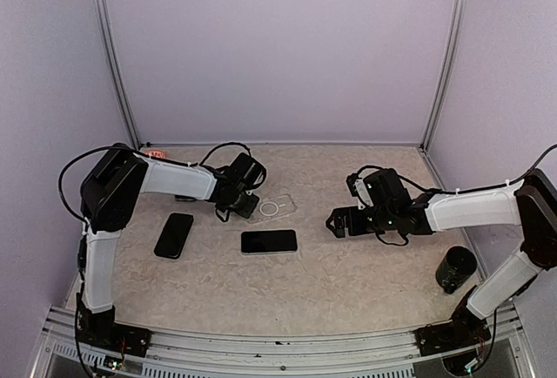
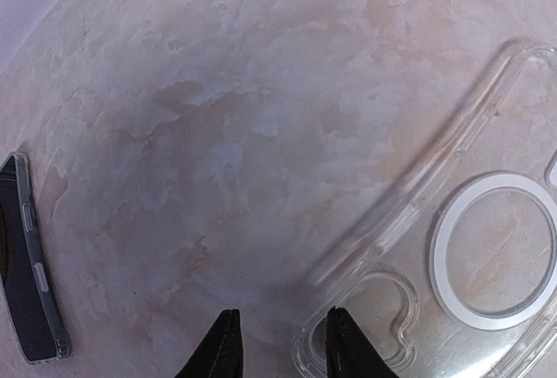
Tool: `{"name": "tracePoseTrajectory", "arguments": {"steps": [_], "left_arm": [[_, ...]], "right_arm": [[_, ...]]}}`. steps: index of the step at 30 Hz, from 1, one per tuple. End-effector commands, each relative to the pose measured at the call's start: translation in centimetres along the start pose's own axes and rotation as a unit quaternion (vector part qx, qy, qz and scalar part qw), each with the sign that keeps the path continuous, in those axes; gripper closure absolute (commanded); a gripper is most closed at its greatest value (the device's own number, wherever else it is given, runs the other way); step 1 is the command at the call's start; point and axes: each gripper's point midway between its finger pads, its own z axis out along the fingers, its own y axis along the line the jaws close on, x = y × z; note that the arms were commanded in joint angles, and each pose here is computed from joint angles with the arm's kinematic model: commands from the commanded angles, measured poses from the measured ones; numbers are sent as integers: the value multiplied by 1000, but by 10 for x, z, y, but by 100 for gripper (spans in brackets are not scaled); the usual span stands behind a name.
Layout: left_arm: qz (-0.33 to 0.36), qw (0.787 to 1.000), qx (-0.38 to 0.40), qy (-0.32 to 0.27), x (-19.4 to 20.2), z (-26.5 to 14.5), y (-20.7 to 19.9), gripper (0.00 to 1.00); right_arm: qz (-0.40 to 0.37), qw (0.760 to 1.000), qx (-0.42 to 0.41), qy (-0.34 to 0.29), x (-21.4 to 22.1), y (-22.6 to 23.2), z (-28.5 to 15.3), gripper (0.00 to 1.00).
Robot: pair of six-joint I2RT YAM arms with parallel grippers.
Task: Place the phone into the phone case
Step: Adjust the phone case at the center of the board.
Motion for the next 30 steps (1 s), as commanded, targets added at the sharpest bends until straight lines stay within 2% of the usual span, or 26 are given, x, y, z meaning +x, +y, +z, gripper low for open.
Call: {"name": "tracePoseTrajectory", "arguments": {"steps": [1, 20, 25, 30], "left_arm": [[3, 999, -35, -6, -12, 7, 13, 67], [-24, 998, -56, -11, -38, 35, 30, 66], [-47, 997, -51, -23, -46, 26, 34, 65], [-104, 993, 2, -49, -47, -10, 31, 48]], "right_arm": [[0, 1000, -2, -13, -11, 2, 1, 0], [2, 1000, 0, -7, -6, 0, 4, 0], [1, 1000, 0, -5, -4, -1, 5, 0], [-28, 999, -28, -4, -3, 8, 6, 0]]}}
